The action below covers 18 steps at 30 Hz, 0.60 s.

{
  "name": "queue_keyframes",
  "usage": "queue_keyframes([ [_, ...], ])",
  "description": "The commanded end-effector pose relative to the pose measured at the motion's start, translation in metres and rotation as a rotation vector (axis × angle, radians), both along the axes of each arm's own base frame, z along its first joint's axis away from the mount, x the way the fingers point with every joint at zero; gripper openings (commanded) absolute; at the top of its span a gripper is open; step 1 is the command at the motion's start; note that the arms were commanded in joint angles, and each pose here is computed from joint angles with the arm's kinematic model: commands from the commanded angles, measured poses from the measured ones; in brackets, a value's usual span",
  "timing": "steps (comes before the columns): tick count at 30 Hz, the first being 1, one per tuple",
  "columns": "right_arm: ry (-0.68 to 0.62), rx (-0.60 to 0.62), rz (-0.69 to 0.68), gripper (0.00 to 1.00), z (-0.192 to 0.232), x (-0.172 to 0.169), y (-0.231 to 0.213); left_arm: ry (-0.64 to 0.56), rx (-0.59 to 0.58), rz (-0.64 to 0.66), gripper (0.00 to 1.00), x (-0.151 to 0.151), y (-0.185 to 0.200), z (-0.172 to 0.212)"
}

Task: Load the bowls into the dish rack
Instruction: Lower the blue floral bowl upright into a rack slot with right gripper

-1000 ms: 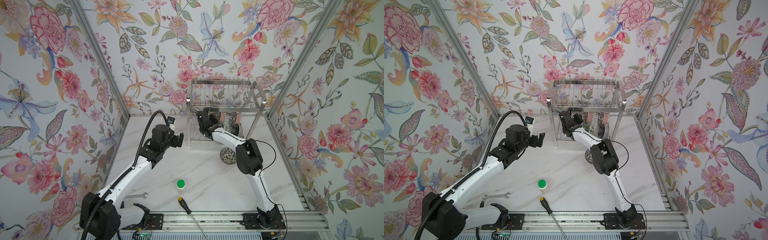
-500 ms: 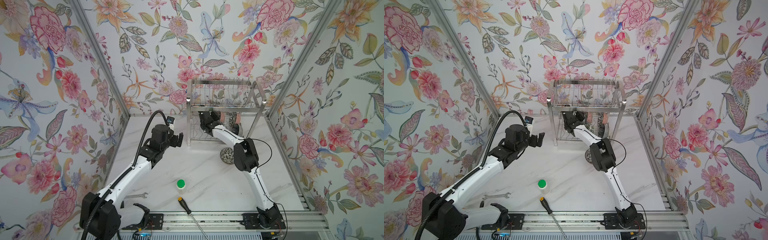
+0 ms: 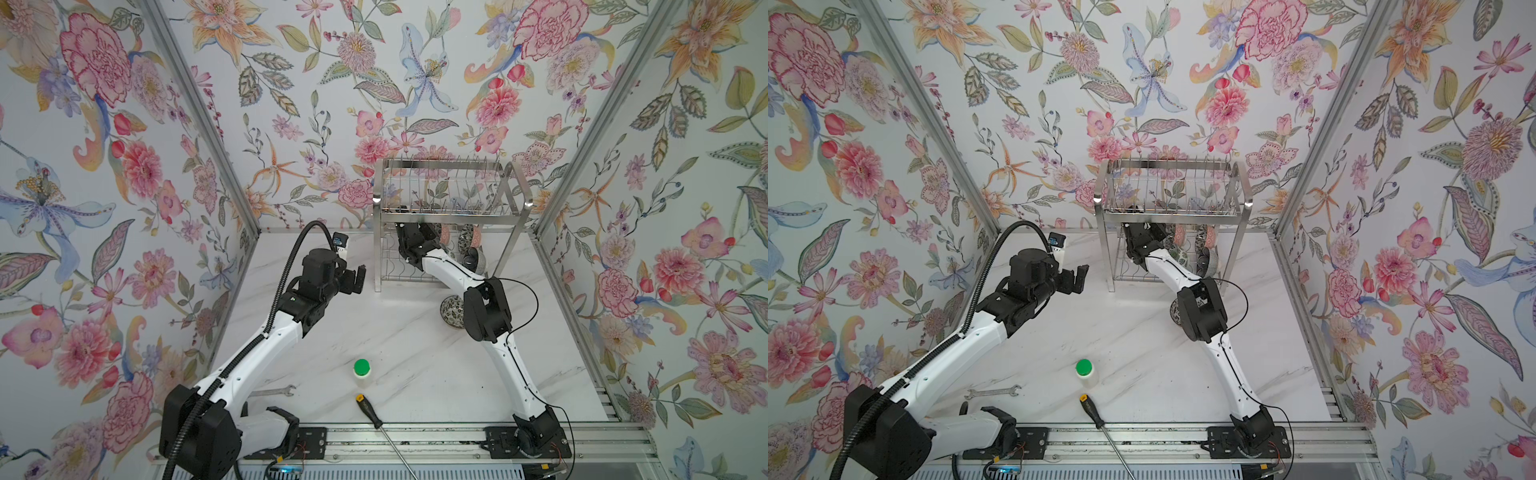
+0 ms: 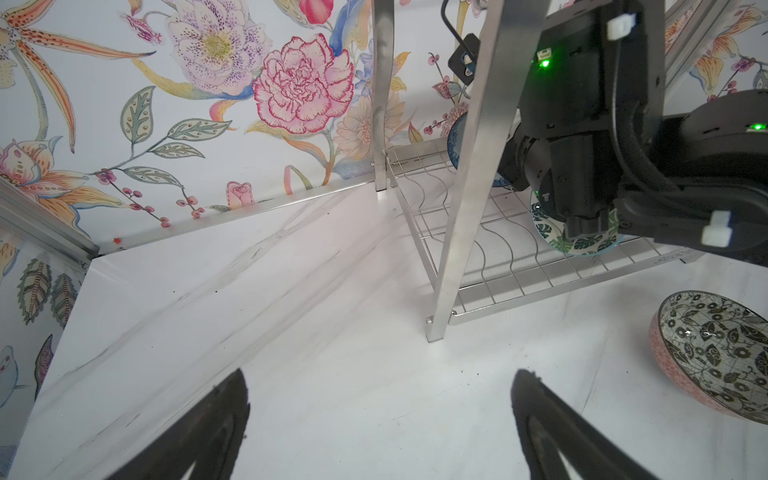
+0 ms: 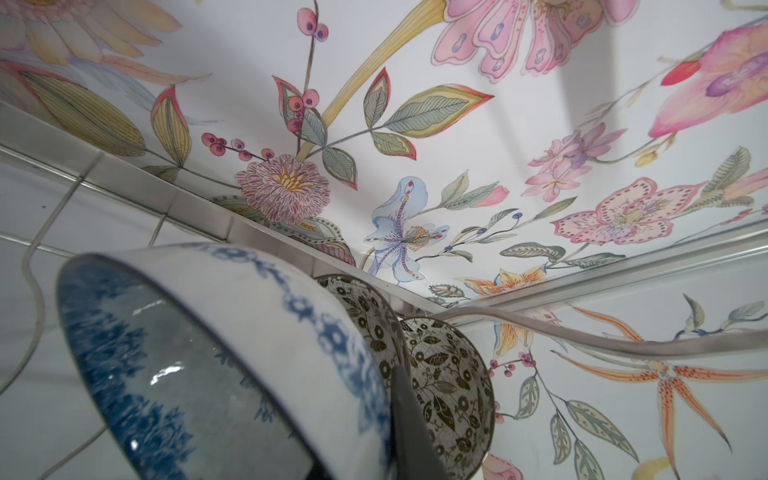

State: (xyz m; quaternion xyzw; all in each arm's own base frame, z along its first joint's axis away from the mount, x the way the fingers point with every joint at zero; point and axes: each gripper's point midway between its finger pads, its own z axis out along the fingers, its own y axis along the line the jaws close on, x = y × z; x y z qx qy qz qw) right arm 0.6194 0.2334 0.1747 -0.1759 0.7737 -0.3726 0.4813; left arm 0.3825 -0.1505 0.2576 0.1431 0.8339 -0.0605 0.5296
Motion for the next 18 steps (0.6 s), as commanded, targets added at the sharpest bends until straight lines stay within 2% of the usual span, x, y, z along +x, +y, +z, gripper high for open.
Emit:
queue_keyframes([
  [1,-0.092,0.109,-0.031,0.00,0.016,0.004,0.003,-0.007,-0.009,0.014,0.99,-0.004,0.007,0.002],
  [14,-0.132,0.166,-0.040,0.00,0.004,0.009,0.008,-0.007,-0.011,0.014,0.99,-0.005,0.008,0.001],
  [18,-0.130,0.223,-0.032,0.00,-0.009,0.014,0.007,-0.006,-0.010,0.014,0.99,-0.006,0.009,0.001],
])
